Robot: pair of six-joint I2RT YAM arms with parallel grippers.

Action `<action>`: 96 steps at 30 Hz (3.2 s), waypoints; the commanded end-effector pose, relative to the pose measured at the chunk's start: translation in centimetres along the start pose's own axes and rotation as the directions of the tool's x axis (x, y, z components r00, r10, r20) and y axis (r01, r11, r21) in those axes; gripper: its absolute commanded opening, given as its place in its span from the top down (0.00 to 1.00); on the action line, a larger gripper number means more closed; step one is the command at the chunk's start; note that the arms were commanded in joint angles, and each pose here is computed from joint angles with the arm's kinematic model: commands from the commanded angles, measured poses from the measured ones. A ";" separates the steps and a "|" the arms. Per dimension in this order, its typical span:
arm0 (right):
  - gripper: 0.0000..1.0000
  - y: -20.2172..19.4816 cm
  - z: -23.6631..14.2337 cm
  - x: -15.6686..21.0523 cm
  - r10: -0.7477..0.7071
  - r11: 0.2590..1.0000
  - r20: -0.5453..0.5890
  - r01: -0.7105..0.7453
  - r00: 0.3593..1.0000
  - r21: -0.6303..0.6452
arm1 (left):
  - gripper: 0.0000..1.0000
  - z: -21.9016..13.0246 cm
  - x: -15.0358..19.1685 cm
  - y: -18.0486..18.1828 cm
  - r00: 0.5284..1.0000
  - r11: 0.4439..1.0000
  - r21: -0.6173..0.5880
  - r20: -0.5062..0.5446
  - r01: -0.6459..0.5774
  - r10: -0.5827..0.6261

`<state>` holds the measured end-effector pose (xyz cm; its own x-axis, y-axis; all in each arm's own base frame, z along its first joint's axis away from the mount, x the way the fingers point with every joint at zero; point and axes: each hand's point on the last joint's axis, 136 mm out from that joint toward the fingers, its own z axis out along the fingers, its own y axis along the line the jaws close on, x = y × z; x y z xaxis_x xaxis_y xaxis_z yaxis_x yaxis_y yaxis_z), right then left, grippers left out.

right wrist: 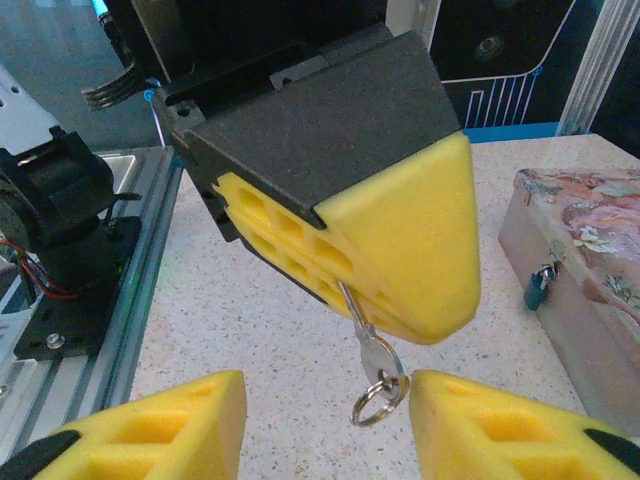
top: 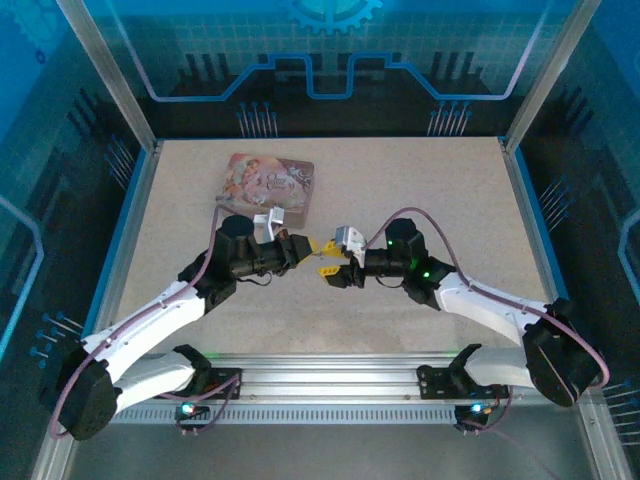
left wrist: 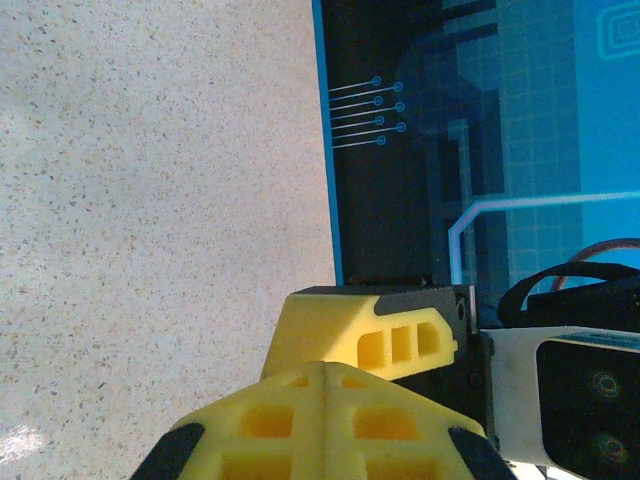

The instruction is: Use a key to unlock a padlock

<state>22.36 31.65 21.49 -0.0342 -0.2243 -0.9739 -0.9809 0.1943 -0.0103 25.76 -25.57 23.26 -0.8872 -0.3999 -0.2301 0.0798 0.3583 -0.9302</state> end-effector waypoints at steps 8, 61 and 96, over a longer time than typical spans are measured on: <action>0.66 0.0 0.5 -2.1 -0.027 1.000 0.047 0.027 0.999 -0.009 | 1.00 -0.2 0.2 -0.3 1.000 1.000 0.024 -0.010 0.012 -0.012; 1.00 -1.5 -5.5 4.8 0.475 0.816 -0.097 -0.396 0.875 0.421 | 0.01 1.8 -14.7 8.1 0.822 0.542 -0.702 -0.107 -0.462 0.560; 1.00 -2.3 -10.2 7.4 0.584 0.684 -0.111 -0.413 0.804 0.601 | 0.15 10.9 -14.2 16.6 0.816 0.484 -0.673 -0.347 -0.560 0.462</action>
<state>22.11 20.28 15.19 -0.6148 -0.2103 -0.7602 -0.5653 0.7896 0.2388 47.18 -22.75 10.65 -0.8031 0.0826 -0.5901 0.2027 0.9692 -0.1402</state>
